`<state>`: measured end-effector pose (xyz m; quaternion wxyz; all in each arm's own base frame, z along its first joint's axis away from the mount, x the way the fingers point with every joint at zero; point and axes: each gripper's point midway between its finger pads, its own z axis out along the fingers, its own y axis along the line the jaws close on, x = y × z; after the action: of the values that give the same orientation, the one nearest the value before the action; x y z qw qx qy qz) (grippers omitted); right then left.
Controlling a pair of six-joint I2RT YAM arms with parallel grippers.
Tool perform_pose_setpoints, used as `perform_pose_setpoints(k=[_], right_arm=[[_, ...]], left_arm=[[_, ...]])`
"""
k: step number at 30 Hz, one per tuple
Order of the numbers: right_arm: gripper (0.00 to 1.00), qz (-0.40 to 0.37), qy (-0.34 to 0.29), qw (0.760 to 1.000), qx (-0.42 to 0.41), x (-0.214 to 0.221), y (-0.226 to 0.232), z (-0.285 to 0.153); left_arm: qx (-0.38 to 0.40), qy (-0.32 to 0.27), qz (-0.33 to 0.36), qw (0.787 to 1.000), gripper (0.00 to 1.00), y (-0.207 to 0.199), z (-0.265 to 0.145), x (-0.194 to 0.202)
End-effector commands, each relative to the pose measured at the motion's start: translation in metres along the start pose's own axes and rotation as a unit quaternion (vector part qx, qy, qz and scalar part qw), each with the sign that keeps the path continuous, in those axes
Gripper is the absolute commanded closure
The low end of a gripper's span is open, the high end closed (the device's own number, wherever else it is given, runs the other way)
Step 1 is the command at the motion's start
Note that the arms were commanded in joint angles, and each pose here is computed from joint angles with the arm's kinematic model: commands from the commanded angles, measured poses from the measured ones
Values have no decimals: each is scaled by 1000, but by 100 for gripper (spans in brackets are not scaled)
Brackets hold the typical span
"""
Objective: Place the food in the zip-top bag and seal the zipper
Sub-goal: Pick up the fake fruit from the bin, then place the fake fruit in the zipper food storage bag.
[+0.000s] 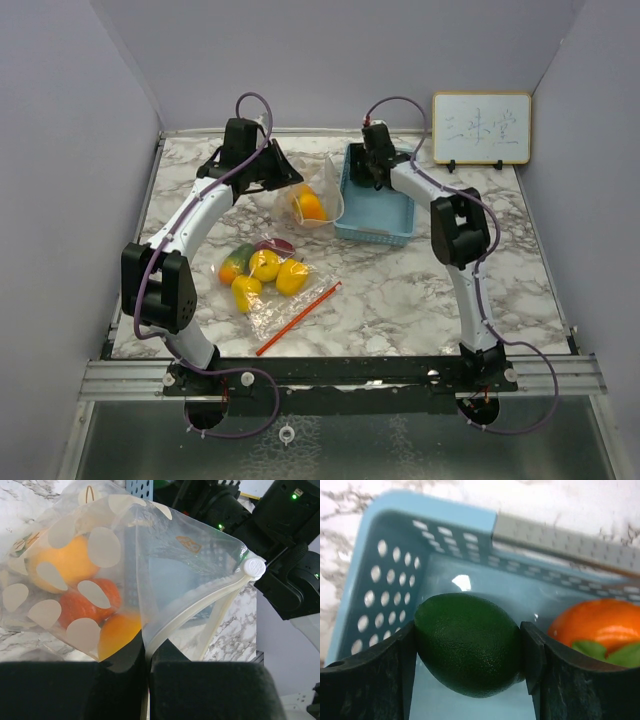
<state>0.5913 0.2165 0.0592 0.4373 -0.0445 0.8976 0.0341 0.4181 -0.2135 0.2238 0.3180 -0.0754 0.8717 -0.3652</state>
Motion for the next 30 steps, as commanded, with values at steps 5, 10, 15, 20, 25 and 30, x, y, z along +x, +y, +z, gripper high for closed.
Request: perform_pose_setpoints(k=[5, 10, 15, 20, 25, 30], right_arm=[[75, 22, -30, 996, -83, -43, 12, -98], [75, 7, -104, 968, -230, -90, 47, -197], [74, 16, -122, 906, -405, -94, 96, -284], [74, 5, -107, 859, -501, -72, 135, -332], [73, 1, -76, 848, -525, -46, 170, -335], [73, 52, -65, 874, -478, -38, 165, -305]], left_arm=[[17, 1, 1, 1000, 100, -3, -1, 1], [15, 2, 1, 1000, 100, -1, -1, 3], [16, 3, -6, 1000, 100, -4, -2, 1], [30, 2, -14, 999, 100, -15, -4, -5], [48, -4, -26, 999, 100, -28, -7, -13], [65, -5, -37, 997, 100, -37, -10, -14]])
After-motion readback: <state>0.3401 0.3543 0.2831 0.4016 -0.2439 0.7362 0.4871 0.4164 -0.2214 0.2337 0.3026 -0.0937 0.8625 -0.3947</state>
